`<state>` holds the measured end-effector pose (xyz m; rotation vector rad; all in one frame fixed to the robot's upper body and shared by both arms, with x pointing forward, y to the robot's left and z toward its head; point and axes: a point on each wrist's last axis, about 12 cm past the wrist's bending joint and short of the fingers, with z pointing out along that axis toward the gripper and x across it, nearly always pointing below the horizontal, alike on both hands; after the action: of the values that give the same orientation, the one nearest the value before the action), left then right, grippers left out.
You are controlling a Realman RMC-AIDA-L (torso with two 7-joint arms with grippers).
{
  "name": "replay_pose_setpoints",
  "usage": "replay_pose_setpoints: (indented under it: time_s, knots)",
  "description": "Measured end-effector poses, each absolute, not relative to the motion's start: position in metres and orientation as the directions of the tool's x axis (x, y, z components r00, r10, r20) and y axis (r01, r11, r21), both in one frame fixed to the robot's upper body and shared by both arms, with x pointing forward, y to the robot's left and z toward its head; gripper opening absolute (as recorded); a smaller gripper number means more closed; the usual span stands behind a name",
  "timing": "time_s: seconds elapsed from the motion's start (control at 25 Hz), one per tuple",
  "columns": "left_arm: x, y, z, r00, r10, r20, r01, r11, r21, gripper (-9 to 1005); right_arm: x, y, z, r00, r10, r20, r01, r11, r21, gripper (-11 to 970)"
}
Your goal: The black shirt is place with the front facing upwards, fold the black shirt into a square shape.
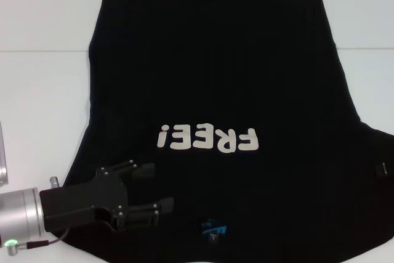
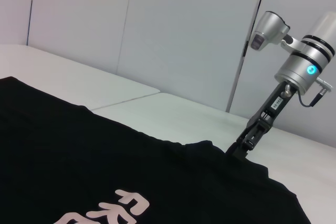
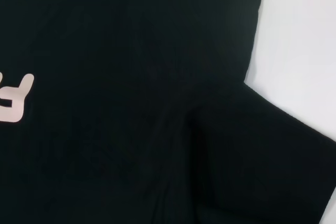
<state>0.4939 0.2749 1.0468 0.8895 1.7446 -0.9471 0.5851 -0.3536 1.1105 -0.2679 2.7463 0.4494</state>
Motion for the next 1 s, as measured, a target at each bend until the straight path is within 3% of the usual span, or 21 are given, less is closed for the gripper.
replay_pose_setpoints:
  time_s: [0.24,0.68,0.8,1.0]
  knots:
    - [0.4944,0.2747,1.0471,-0.305,0.156,-0.939,0.873,0.440,-0.211,855,0.5848,-0.3546,1.1119,-0.922,-0.128,-0.365,-0.236,0.933,0.271,905]
    - [0.4946,0.2747,1.0475,-0.304,0.154,-0.940,0.873,0.440,-0.211,854,0.5837,-0.3572,1.1113,-0.924,-0.126,-0.361,-0.231,0.936,0.265,476]
    - [0.4945,0.2746,1.0475,-0.304,0.153,-0.940,0.873,0.439,-0.211,855,0.5837,-0.3572,1.1113,-0.924,-0.127,-0.361,-0.232,0.936,0.264,231]
    - [0.4941,0.2745,1.0476,-0.304,0.153,-0.940,0.874,0.436,-0.212,855,0.5839,-0.3562,1.1113,-0.924,-0.133,-0.357,-0.236,0.936,0.262,140]
